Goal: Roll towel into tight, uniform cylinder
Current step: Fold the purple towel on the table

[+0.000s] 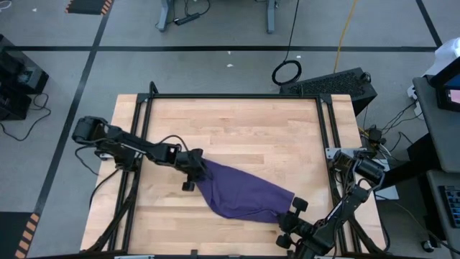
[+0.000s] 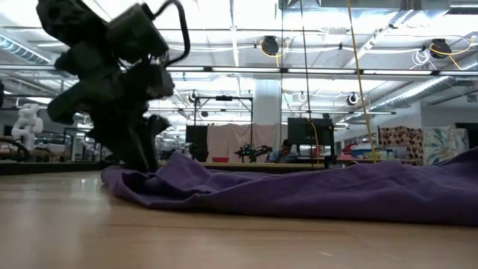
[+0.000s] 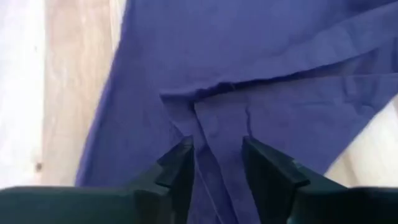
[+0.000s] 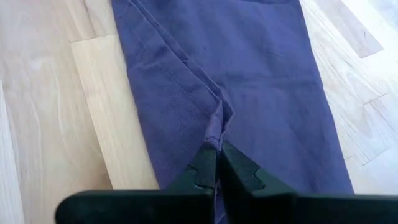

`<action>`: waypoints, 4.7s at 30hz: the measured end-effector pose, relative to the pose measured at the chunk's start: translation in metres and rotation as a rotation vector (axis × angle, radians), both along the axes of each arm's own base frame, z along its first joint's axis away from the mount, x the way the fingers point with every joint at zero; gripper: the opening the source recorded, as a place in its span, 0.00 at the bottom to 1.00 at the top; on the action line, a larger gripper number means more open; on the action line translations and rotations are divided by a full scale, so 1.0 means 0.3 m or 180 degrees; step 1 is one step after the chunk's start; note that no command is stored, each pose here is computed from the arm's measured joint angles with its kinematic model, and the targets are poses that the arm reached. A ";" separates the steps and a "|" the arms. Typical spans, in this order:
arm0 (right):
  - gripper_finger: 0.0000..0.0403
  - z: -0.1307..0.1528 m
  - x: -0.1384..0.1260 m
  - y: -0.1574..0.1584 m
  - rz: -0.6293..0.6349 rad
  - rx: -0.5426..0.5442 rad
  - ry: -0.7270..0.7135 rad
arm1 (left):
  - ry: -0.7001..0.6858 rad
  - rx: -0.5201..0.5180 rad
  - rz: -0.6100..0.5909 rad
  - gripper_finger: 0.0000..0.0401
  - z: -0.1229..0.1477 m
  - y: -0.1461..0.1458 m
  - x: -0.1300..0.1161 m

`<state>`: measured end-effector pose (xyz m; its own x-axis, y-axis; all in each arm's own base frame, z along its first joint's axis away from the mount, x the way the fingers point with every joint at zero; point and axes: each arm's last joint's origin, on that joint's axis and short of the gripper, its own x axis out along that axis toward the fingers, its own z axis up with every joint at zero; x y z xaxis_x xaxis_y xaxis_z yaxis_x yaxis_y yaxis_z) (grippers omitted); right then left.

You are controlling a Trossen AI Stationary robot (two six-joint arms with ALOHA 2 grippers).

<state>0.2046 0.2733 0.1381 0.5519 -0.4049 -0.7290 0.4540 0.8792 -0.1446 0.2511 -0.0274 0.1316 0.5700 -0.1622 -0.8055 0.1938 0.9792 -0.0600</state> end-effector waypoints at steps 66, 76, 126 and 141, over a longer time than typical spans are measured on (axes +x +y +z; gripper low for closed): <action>0.00 -0.001 0.018 0.054 0.0591 0.0149 0.0071 | -0.0284 0.0204 -0.0527 0.54 0.051 -0.108 -0.058; 0.00 0.000 0.019 0.057 0.0597 0.0171 0.0053 | -0.0064 0.0441 -0.0545 0.54 0.015 -0.108 -0.064; 0.00 -0.003 0.018 0.063 0.0528 0.0367 0.0107 | 0.0072 0.0104 -0.0908 0.01 0.005 -0.095 -0.014; 0.00 0.041 0.038 0.074 0.0478 0.0693 -0.0141 | -0.0063 -0.0134 -0.0606 0.00 0.177 -0.322 -0.223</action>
<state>0.2160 0.2954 0.1504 0.6273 -0.1524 -0.7637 0.3179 0.9453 0.0725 0.1840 -0.1239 0.1846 0.5414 -0.3018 -0.7847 0.3770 0.9214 -0.0943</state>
